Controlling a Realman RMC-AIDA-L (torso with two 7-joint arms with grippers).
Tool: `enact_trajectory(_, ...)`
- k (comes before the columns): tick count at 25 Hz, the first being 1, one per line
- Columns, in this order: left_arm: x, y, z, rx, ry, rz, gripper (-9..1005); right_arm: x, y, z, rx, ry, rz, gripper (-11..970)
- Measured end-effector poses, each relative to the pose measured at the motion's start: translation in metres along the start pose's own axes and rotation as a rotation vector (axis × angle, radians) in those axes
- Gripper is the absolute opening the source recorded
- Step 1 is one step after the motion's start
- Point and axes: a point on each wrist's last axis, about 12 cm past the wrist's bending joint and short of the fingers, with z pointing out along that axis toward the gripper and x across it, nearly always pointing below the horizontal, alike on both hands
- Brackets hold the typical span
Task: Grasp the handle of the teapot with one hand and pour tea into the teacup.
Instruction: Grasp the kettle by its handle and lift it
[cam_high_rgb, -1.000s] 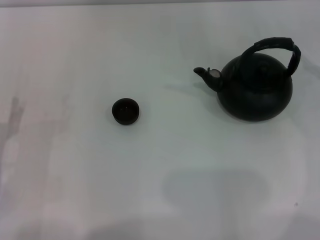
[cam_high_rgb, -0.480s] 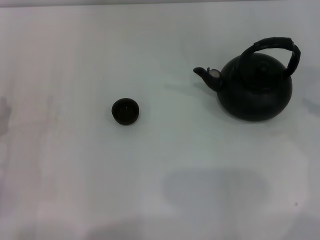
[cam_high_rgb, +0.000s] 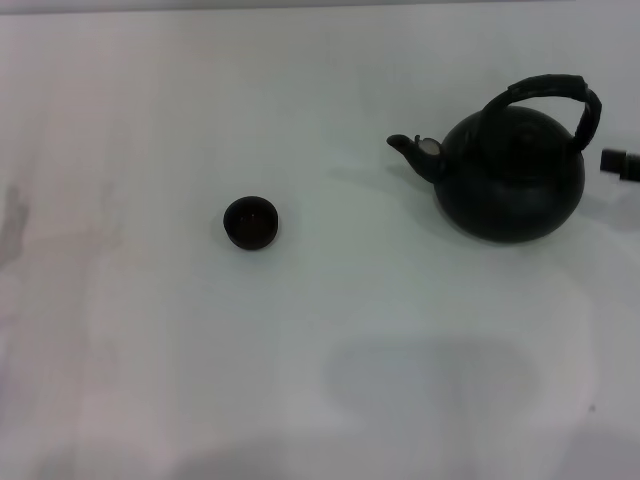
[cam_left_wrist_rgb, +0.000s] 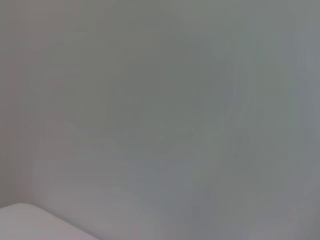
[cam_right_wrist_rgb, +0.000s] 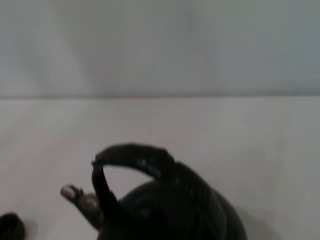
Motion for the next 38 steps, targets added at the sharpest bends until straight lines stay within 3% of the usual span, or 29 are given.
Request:
enact_trajectory(25,0.004,0.006,-0.005,-0.023,0.042,0.011,803,-0.013,-0.002,0.035,0.064,-0.031,-0.022,807)
enact_trajectory(31,0.003,0.006,-0.005,-0.023,0.038,0.011,802,-0.010,-0.001,0.036,0.050,-0.041,0.009,621)
enact_trajectory(38,0.003,0.006,-0.004,-0.022,0.035,0.011,802,-0.016,0.001,0.041,0.033,-0.057,0.012,609)
